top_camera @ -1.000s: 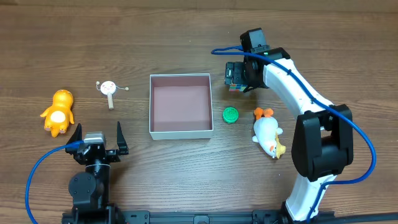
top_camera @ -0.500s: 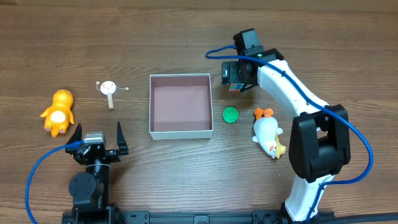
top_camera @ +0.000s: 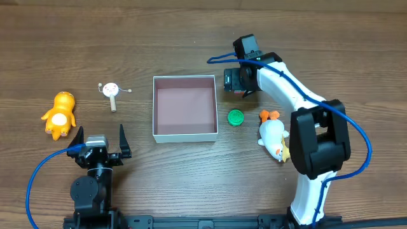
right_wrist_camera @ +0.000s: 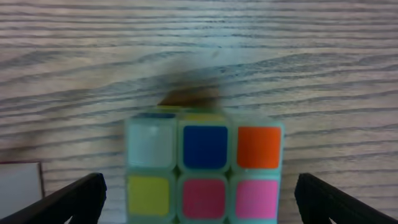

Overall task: Pack container
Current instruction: 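Lower the right gripper over the Rubik's cube and grasp it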

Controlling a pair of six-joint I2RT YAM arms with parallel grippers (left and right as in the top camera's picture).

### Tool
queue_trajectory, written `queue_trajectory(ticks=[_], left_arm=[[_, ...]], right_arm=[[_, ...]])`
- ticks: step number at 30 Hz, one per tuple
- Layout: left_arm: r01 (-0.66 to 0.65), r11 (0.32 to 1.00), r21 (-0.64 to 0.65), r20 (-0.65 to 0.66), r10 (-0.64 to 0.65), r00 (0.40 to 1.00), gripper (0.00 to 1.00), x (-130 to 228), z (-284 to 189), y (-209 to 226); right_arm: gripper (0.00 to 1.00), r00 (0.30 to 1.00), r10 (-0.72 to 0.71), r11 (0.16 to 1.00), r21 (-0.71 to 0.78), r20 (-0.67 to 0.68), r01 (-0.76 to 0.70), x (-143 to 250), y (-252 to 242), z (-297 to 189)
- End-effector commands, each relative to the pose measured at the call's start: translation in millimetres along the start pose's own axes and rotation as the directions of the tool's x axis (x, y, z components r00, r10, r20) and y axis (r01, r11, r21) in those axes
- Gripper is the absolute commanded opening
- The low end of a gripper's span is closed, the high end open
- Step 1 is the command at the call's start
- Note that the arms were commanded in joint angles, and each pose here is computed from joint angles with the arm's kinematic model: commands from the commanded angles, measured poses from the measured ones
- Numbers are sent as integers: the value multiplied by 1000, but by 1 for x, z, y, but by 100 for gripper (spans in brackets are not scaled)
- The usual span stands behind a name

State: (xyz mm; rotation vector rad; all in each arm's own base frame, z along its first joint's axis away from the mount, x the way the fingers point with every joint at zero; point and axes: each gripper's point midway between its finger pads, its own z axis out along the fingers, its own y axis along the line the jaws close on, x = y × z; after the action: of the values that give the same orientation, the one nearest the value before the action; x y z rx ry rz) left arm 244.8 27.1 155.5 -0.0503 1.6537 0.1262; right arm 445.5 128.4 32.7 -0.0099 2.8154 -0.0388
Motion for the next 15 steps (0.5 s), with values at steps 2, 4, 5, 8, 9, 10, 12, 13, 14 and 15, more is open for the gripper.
queue_trajectory(ticks=[2, 4, 5, 8, 9, 10, 12, 13, 14, 15], left_arm=[[7, 1000, 13, 5, -7, 1000, 100, 0, 0, -2], [7, 1000, 13, 5, -7, 1000, 100, 0, 0, -2], [7, 1000, 13, 5, -7, 1000, 100, 0, 0, -2], [7, 1000, 13, 5, -7, 1000, 100, 0, 0, -2], [7, 1000, 13, 5, -7, 1000, 100, 0, 0, -2], [7, 1000, 13, 5, -7, 1000, 100, 0, 0, -2], [7, 1000, 13, 5, -7, 1000, 100, 0, 0, -2], [7, 1000, 13, 5, -7, 1000, 100, 0, 0, -2], [7, 1000, 13, 5, -7, 1000, 100, 0, 0, -2], [7, 1000, 13, 5, -7, 1000, 100, 0, 0, -2]], right_arm=[[100, 999, 10, 1000, 26, 39, -11, -12, -5, -4], [100, 999, 11, 999, 31, 45, -13, -13, -5, -4], [100, 999, 11, 999, 31, 48, -13, -14, -5, -4], [98, 998, 13, 1000, 27, 57, -15, -16, -4, -4], [96, 998, 13, 1000, 27, 60, -15, -17, -4, -4], [90, 998, 13, 1000, 26, 61, -15, -17, -4, -4], [82, 998, 13, 1000, 26, 61, -15, -17, -4, -4], [79, 998, 13, 1000, 26, 61, -15, -17, -4, -4], [77, 998, 13, 1000, 26, 61, -15, -17, -4, -4], [77, 998, 13, 1000, 26, 61, -15, -17, -4, -4]])
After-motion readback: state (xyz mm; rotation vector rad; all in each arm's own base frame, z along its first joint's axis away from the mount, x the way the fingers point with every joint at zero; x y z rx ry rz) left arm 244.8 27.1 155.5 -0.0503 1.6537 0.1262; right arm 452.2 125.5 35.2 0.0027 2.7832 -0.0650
